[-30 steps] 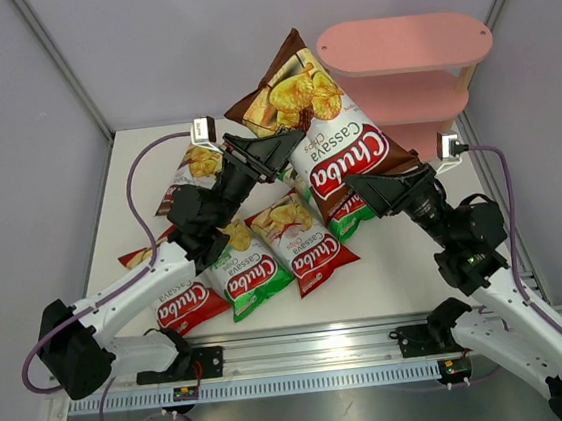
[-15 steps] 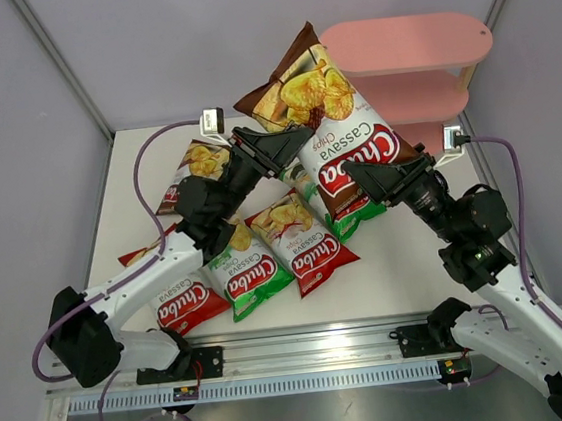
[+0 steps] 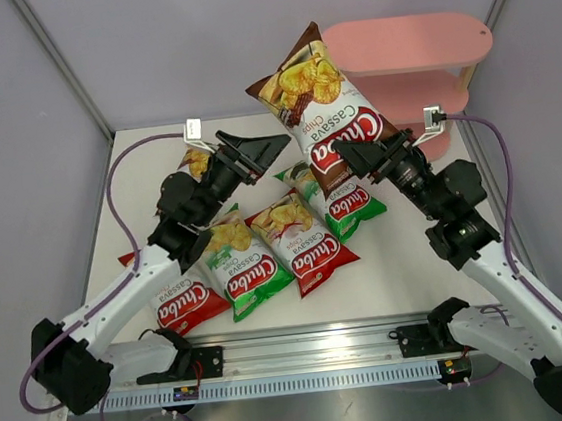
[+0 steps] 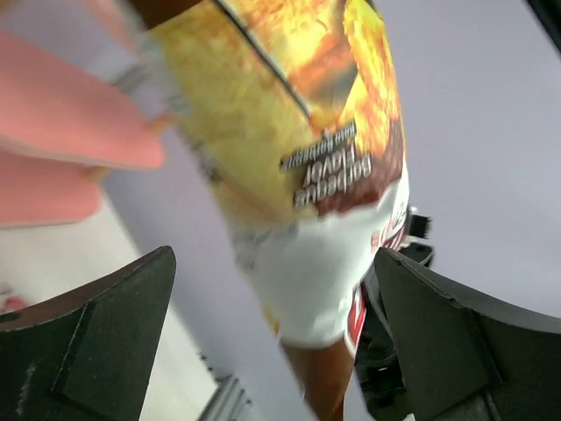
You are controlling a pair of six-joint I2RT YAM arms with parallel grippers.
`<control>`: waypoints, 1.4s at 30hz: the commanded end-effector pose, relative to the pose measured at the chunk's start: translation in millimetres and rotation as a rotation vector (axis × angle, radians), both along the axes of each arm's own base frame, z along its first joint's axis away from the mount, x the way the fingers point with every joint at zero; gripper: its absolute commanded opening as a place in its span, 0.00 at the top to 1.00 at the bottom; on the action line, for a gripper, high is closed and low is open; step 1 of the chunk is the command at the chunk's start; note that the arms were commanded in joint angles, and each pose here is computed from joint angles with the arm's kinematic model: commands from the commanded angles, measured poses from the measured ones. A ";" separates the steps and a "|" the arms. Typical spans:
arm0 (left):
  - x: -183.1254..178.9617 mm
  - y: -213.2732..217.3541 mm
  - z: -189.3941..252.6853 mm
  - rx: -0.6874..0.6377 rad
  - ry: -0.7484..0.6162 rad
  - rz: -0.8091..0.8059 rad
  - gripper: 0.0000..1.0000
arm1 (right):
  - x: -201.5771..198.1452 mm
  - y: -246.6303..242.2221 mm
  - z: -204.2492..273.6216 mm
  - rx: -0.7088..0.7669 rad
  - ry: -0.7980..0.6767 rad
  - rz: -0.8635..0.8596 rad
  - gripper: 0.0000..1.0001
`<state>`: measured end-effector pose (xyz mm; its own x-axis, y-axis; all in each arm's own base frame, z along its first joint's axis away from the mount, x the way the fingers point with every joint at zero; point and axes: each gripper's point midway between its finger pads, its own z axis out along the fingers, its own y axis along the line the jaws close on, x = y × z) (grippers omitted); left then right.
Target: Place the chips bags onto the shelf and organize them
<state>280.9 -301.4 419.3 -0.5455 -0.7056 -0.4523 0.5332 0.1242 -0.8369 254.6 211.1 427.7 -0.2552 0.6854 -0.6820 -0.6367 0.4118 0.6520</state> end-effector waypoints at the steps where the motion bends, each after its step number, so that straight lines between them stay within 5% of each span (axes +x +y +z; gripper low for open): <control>1: 21.2 42.3 -42.5 0.131 0.115 0.177 0.01 | 13.6 -25.6 53.2 0.070 -0.106 -0.071 0.70; 8: 7.7 88.7 -64.5 0.344 0.101 0.300 0.01 | 74.9 -75.4 84.7 0.106 -0.082 -0.180 0.70; 19: -49.3 114.8 -72.7 0.659 0.010 0.208 0.01 | 175.3 -209.9 59.1 0.243 0.147 -0.400 0.69; 31: -65.1 136.0 -107.1 0.783 0.012 0.226 0.01 | 227.5 -263.2 31.4 0.299 0.347 -0.469 0.58; 42: -66.6 141.3 -113.3 0.809 0.018 0.238 0.01 | 238.2 -295.2 4.7 0.355 0.436 -0.566 0.62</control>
